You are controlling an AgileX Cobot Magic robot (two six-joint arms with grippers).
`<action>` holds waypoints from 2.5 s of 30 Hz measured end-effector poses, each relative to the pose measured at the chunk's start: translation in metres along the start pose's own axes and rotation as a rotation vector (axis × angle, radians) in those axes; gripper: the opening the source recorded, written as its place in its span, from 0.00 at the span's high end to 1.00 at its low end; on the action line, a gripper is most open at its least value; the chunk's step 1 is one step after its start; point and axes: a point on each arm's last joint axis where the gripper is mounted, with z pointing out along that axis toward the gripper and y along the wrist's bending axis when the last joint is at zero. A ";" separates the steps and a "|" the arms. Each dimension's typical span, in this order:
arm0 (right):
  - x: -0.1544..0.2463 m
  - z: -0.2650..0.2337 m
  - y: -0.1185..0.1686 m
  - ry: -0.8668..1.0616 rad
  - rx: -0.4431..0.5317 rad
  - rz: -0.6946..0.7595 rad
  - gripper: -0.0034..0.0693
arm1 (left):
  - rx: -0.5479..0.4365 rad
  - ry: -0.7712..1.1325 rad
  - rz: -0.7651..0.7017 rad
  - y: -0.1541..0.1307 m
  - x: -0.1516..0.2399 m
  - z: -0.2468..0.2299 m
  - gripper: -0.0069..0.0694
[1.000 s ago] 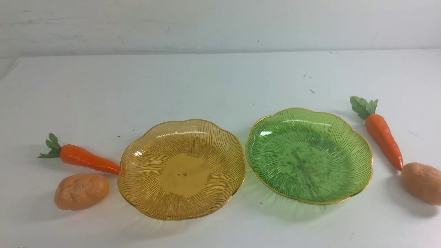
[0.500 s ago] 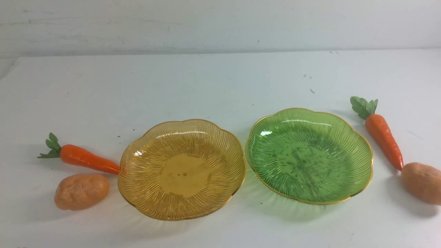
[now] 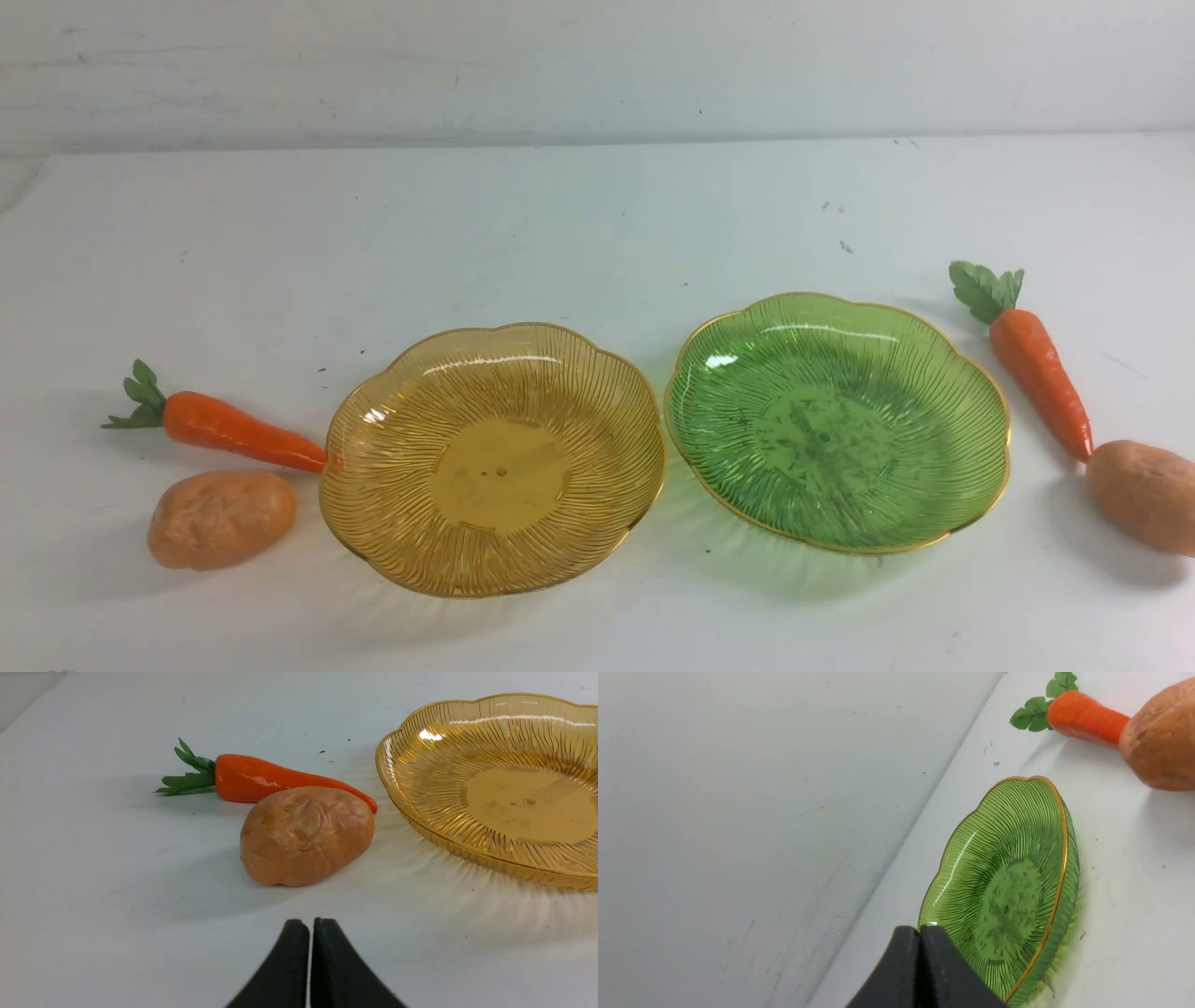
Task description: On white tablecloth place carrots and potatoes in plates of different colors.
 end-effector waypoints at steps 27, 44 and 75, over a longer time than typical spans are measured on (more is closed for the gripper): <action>-0.036 0.115 0.076 0.873 0.379 -0.722 0.92 | 0.000 0.000 0.000 0.000 0.000 0.000 0.91; -0.077 0.260 0.067 0.899 0.509 -1.002 0.29 | 0.000 0.000 0.000 0.000 0.000 0.000 0.91; -0.062 0.361 -0.029 0.995 0.658 -1.116 0.67 | 0.000 0.000 0.000 0.000 0.000 0.000 0.91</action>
